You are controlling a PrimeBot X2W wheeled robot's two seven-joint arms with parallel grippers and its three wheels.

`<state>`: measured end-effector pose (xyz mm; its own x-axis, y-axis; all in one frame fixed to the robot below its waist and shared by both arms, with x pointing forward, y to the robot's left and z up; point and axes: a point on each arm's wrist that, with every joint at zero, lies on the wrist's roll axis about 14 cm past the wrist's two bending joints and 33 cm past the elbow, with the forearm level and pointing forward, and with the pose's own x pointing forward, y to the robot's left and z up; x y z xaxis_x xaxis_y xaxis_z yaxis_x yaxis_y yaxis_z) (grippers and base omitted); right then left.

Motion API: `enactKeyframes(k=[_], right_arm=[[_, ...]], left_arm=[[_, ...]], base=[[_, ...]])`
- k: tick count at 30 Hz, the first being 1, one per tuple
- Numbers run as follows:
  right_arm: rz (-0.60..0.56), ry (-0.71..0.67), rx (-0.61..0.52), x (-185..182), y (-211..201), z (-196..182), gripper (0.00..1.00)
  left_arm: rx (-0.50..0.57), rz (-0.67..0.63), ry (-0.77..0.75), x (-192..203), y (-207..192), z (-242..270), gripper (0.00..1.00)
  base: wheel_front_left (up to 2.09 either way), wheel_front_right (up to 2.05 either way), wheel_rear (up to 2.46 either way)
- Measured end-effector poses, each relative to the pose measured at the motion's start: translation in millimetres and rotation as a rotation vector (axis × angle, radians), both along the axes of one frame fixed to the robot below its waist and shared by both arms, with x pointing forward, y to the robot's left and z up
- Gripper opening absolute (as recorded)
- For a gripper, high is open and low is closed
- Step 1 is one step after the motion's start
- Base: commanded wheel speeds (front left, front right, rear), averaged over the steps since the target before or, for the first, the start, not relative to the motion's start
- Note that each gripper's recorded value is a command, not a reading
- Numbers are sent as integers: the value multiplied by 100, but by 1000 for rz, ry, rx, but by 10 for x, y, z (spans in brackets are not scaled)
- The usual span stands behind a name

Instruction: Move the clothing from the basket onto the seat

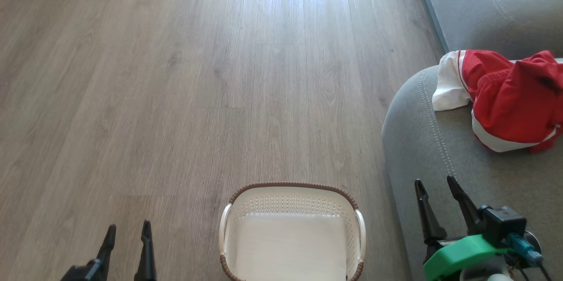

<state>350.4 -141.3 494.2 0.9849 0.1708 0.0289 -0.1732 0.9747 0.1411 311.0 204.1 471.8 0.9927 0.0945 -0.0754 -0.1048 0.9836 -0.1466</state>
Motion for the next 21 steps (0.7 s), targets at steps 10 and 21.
enactKeyframes(k=[10, 21], right_arm=[[-3, -4, 11, -15, -6, 15, 100], [-6, 13, 10, -23, -15, -40, 100]], left_arm=[[-8, -16, -10, 21, -37, 19, 100], [-9, -9, 11, 5, -30, -51, 100]], base=[[0, 0, 0], [0, 0, 0]])
